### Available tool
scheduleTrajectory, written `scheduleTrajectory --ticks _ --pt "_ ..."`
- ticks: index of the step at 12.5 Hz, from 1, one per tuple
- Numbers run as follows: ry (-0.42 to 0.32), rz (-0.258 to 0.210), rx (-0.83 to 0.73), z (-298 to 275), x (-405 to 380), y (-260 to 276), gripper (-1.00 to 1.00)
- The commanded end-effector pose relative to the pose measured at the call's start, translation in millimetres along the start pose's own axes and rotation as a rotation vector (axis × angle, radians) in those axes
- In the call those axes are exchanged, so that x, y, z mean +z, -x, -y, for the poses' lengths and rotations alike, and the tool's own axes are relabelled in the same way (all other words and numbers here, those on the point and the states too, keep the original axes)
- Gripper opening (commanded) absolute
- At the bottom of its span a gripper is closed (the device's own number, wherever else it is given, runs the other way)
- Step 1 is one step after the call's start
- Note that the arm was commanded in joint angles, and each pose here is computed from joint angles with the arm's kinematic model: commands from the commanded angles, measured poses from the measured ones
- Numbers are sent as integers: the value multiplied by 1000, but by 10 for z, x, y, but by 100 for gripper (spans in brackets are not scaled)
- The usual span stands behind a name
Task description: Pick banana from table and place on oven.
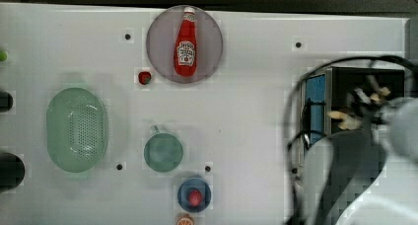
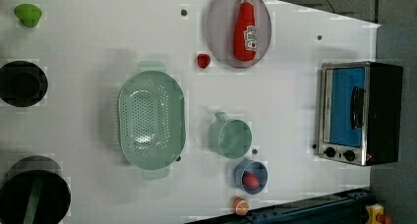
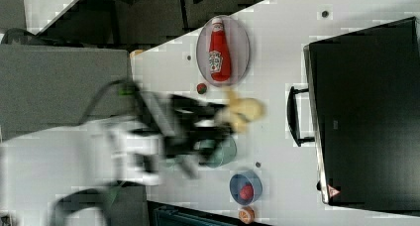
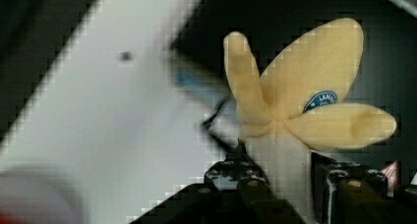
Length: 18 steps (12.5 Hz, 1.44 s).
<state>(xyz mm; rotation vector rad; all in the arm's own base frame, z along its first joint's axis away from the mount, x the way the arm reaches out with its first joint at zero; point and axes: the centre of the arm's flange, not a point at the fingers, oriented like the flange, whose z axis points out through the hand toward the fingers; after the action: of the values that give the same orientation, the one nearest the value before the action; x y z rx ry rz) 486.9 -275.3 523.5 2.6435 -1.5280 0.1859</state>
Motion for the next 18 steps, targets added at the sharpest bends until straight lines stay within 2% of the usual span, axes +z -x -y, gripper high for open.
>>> scheduleTrajectory --ticks 1,3,4,6,10,14,16,18 --pt "77 10 -233 -319 552 -322 -45" --pt "109 -18 -308 -389 863 -495 -45" --pt "126 -13 -317 -394 1002 -527 -37" --pt "148 18 -315 -386 1209 -513 5" --pt "143 20 -331 -284 1214 -472 96" --pt "51 -52 -439 396 592 -168 100" --pt "7 -22 -379 755 213 269 100" --pt "14 46 -233 976 -167 795 100"
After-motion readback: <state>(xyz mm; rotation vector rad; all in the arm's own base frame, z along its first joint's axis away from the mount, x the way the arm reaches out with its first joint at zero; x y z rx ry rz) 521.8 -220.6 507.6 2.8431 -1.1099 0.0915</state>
